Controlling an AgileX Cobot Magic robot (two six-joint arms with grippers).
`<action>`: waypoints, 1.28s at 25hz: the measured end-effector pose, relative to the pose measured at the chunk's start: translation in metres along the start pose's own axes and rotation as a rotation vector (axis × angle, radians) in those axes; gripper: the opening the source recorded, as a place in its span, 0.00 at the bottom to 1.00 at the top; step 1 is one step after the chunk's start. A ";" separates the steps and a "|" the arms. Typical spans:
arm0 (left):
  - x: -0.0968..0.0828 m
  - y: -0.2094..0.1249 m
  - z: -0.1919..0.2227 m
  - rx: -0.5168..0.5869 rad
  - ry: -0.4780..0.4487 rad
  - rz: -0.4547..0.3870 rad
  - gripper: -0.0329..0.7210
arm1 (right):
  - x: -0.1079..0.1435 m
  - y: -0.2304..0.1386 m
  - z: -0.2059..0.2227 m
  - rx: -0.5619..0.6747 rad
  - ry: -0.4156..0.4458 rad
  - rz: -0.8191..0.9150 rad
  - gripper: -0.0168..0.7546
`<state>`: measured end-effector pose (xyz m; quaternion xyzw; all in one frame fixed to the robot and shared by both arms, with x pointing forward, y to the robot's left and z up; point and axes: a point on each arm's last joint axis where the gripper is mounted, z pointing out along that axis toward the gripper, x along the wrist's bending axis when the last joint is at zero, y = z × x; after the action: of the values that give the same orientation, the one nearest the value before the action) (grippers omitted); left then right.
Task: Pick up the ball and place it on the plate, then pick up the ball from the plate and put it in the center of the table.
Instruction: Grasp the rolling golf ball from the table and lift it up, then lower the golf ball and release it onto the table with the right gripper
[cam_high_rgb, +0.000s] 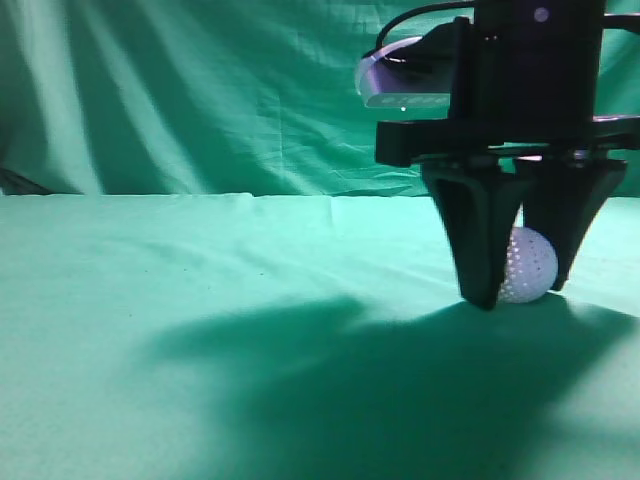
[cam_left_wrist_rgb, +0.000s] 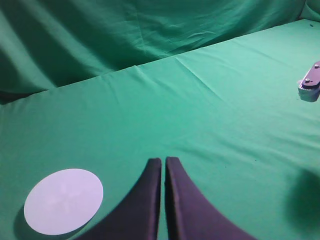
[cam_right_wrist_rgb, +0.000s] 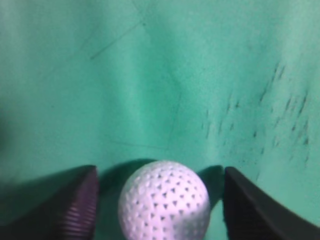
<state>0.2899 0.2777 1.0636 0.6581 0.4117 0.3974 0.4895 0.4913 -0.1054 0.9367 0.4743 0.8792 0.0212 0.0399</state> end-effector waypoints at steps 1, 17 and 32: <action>0.000 0.000 0.000 0.000 0.000 0.000 0.04 | 0.000 0.000 0.000 0.002 0.000 0.000 0.48; 0.000 0.000 0.000 0.000 0.000 0.000 0.04 | 0.003 0.086 -0.089 -0.298 0.026 -0.049 0.43; 0.000 0.000 0.000 0.000 0.000 0.000 0.04 | 0.077 0.169 -0.014 -0.244 0.124 -0.251 0.43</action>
<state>0.2899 0.2777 1.0636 0.6581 0.4117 0.3974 0.4895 0.5888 0.0517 0.9591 0.3503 0.9231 0.1519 0.0452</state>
